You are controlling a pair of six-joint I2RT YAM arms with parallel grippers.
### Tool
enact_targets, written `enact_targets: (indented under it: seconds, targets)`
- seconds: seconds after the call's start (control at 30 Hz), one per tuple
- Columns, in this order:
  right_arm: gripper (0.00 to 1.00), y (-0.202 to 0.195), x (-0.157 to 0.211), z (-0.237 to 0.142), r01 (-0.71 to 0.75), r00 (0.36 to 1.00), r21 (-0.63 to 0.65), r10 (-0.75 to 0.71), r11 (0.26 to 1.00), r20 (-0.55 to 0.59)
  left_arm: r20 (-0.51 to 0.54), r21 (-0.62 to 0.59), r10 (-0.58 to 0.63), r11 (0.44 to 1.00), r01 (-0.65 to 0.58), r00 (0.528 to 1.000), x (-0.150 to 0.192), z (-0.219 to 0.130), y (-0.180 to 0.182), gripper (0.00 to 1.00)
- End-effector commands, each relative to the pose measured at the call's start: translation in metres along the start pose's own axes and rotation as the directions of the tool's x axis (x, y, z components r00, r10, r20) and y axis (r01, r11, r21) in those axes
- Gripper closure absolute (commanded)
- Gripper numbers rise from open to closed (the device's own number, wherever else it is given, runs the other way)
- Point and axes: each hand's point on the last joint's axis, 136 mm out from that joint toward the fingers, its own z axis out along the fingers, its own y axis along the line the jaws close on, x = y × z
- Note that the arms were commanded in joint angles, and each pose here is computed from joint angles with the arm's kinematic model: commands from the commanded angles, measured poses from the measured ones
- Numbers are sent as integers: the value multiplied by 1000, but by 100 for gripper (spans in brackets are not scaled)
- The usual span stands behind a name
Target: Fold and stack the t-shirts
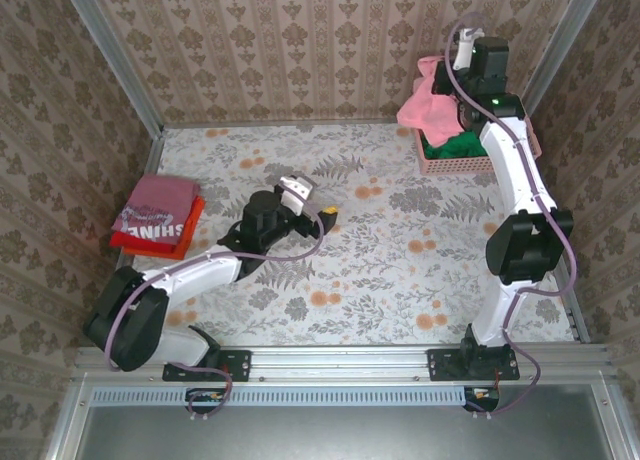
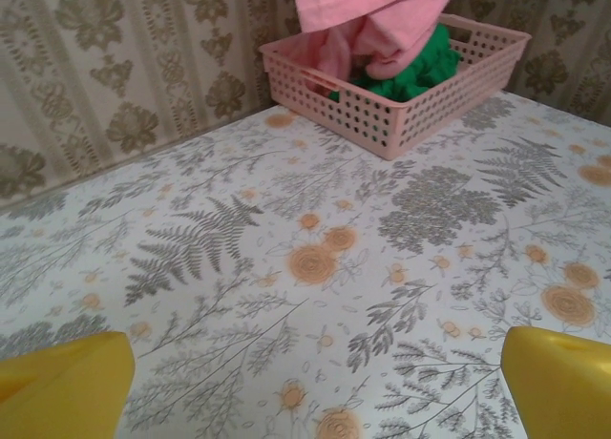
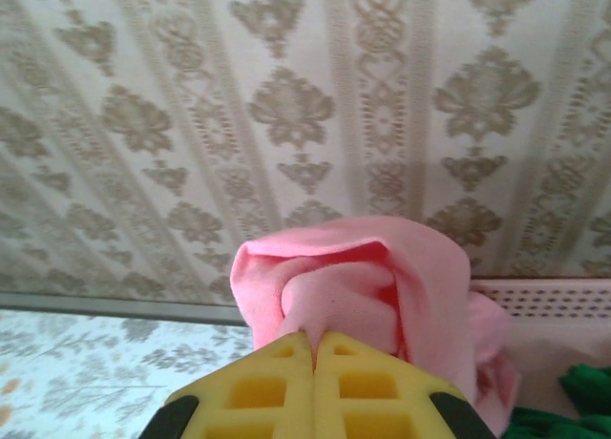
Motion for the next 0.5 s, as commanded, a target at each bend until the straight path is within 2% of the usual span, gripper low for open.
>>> enact_targets:
  seconds: [0.0,0.13,0.3,0.37,0.47]
  targets:
    - [100,61,-58,-62,77,986,-137,-55,988,158,43,-27,-88,996,89,995,-9,-15,15,0]
    - [100,103,-54,-83,105,982,-238,-63,966,177,41,-128,-164,977,168,986,-6,-33,47,0]
    - [100,160,-43,-98,87,988,-419,-25,904,150,90,-303,-295,902,308,951,6,-67,103,0]
    - [100,176,-40,-100,77,987,-463,-4,883,158,114,-335,-320,879,340,940,9,-80,115,0]
    - [100,192,-27,-95,21,994,-535,37,845,98,138,-382,-340,848,367,930,14,-96,126,0]
